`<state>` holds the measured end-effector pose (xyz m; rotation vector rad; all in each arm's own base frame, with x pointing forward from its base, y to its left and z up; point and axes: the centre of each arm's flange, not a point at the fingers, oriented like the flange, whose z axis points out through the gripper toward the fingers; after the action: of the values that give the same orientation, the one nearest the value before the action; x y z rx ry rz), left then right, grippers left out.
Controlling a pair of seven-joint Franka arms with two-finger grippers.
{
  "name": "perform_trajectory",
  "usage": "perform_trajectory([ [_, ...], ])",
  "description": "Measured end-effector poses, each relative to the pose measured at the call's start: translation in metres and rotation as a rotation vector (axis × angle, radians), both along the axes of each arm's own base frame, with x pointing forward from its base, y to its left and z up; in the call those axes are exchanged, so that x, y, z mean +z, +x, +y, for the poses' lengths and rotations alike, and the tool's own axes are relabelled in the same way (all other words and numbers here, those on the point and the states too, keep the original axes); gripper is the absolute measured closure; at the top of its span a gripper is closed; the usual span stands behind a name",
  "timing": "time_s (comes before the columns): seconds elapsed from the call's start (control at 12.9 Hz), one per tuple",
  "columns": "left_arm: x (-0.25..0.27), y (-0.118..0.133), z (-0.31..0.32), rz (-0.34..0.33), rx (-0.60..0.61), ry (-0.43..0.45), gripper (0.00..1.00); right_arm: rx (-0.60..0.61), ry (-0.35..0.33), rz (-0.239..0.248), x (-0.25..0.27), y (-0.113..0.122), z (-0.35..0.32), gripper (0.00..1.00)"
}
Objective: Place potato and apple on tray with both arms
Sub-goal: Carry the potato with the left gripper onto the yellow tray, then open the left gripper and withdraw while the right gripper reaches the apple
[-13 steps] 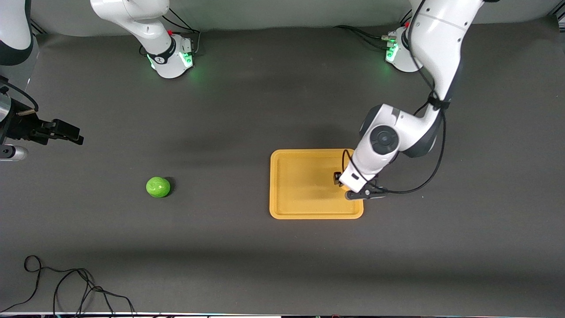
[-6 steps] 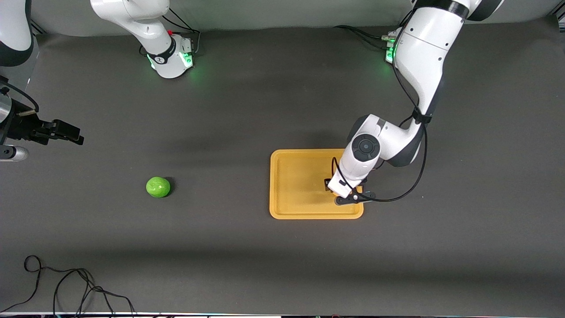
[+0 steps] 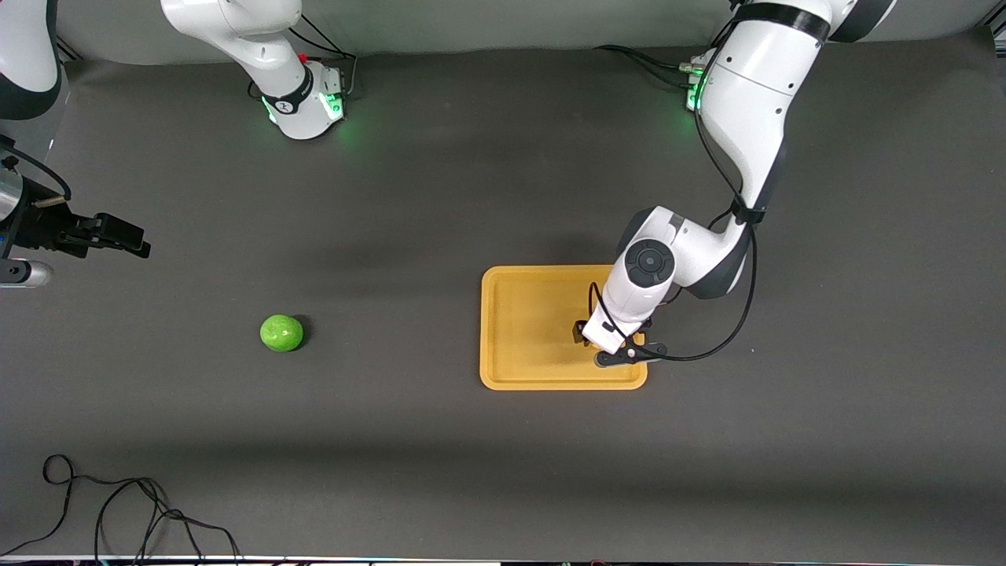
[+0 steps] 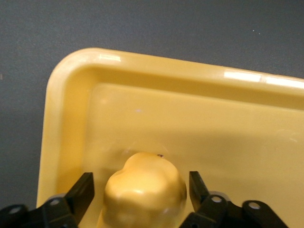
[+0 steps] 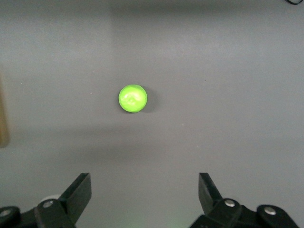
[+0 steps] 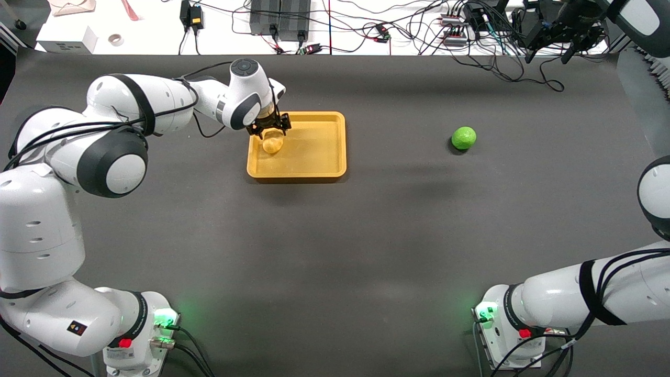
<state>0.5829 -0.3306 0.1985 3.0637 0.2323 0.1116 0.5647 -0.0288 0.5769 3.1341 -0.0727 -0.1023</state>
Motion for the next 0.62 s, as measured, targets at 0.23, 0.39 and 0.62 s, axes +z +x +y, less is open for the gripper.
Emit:
perform_trajectory([
  [0.23, 0.001, 0.001, 0.0, -0.003, 0.003, -0.001, 0.0, 0.0, 0.0, 0.0, 0.0, 0.0, 0.0, 0.0],
  [0.39, 0.01, 0.006, 0.001, -0.002, 0.006, 0.004, 0.0, 0.0, 0.0, 0.0, 0.0, 0.0, 0.0, 0.0],
  [0.62, 0.073, 0.019, 0.005, 0.046, -0.002, 0.057, 0.01, 0.012, 0.0, -0.007, -0.002, 0.002, 0.007, 0.0],
])
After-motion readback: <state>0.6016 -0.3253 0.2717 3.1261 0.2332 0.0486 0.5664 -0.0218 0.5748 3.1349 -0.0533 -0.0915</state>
